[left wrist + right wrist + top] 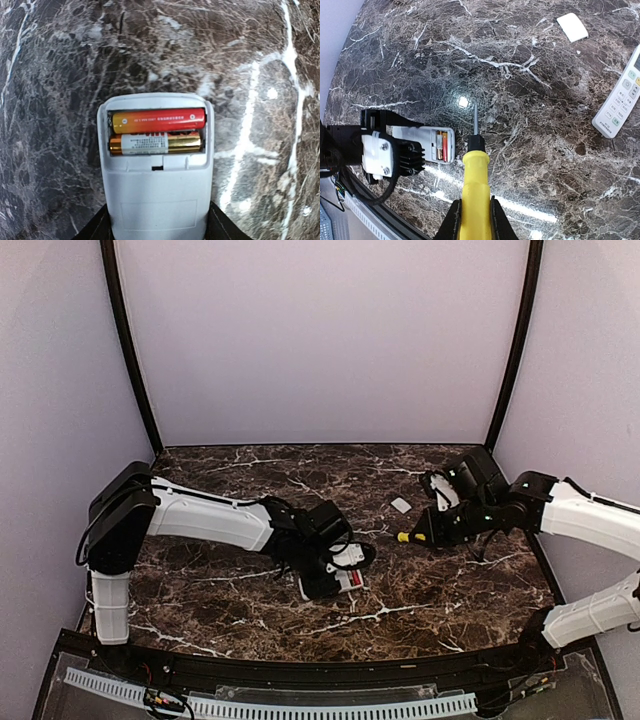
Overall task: Unload the batteries from the remote control
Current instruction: Adjust the remote control without the battery cover at the center of the board, then hold the remote control without the battery cover at the center of the board.
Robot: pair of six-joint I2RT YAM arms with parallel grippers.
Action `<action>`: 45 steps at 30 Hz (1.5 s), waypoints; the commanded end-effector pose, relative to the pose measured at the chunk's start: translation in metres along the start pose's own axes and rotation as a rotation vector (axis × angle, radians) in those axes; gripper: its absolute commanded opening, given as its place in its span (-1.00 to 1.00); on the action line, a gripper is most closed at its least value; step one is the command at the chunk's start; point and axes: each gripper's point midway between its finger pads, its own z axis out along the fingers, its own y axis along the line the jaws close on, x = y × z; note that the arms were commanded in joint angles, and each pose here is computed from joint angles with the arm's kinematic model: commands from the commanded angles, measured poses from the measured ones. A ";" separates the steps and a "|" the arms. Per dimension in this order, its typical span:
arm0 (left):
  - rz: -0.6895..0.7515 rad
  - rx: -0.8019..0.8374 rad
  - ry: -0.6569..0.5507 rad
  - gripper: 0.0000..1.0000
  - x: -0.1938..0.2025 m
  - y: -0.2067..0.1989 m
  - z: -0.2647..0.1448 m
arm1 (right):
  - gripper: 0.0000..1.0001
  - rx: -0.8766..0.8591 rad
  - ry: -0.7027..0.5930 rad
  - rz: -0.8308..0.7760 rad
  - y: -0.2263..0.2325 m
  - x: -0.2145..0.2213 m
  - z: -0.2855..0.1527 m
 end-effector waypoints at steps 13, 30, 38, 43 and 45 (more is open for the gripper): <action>-0.168 -0.009 -0.200 0.77 -0.028 0.039 -0.063 | -1.00 -0.036 0.110 -0.053 0.019 0.003 0.021; -1.223 0.263 -0.062 0.42 0.034 0.006 -0.070 | -1.00 0.017 0.202 -0.241 0.041 0.012 0.049; -1.258 0.233 -0.015 0.33 0.046 0.005 -0.056 | -1.00 0.022 0.215 -0.267 0.046 0.015 0.052; -1.242 0.200 0.005 0.15 0.052 0.007 -0.050 | -1.00 0.019 0.231 -0.274 0.049 0.017 0.054; -1.240 0.183 0.016 0.14 0.056 0.008 -0.048 | -1.00 0.026 0.243 -0.277 0.048 0.020 0.057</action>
